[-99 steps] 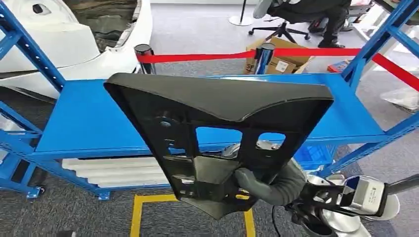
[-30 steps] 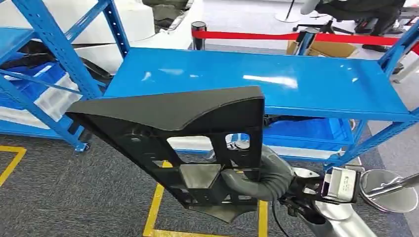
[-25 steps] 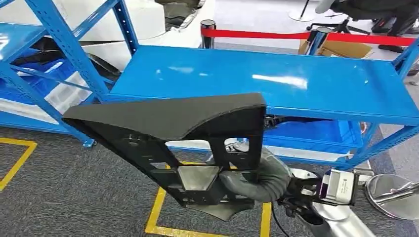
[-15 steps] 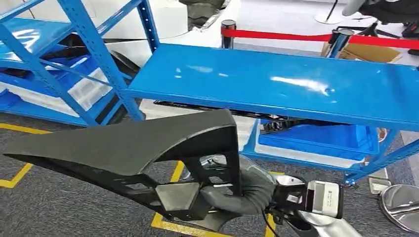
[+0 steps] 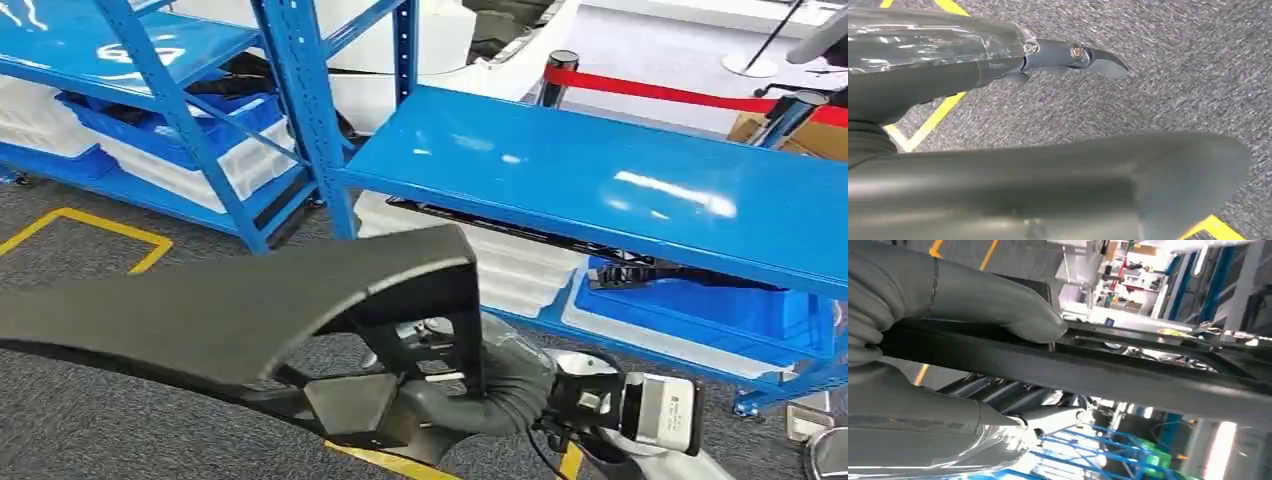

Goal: Take the parts from the cabinet and place them on the table.

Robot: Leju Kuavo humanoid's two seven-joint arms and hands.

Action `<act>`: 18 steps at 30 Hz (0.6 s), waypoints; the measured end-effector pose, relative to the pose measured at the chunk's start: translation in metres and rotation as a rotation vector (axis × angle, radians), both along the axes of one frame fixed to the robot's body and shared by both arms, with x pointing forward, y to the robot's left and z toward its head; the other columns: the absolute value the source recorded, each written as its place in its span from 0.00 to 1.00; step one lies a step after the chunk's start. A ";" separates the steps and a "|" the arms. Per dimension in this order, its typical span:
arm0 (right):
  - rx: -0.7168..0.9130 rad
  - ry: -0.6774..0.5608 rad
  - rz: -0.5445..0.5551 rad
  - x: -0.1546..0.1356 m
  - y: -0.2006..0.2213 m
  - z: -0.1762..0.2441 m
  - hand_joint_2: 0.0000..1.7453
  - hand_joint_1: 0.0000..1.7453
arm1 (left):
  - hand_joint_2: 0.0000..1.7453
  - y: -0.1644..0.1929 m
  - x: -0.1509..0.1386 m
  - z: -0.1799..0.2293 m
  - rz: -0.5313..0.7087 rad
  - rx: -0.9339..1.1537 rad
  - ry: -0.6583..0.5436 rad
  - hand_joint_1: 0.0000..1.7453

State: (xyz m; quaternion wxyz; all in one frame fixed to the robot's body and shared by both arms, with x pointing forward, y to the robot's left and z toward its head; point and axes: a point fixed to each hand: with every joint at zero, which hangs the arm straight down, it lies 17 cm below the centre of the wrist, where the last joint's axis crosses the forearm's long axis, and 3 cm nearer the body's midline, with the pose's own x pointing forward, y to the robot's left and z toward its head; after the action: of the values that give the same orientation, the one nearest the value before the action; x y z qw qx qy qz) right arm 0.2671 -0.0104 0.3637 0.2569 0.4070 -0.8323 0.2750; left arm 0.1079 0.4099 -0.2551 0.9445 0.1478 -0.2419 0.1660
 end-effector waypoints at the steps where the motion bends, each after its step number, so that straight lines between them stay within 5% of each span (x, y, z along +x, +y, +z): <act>1: 0.012 -0.015 -0.003 0.001 0.004 0.008 1.00 1.00 | 1.00 -0.001 0.005 0.001 -0.011 -0.002 -0.006 0.00; 18: 0.022 0.012 0.072 0.008 0.040 0.011 1.00 1.00 | 1.00 0.006 0.022 0.006 -0.074 0.023 -0.027 0.00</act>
State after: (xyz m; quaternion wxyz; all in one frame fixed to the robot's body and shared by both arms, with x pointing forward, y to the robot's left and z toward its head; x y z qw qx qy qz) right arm 0.2750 0.0298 0.3746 0.2473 0.4410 -0.8186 0.2725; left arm 0.1303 0.4159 -0.2490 0.9449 0.1472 -0.2621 0.1300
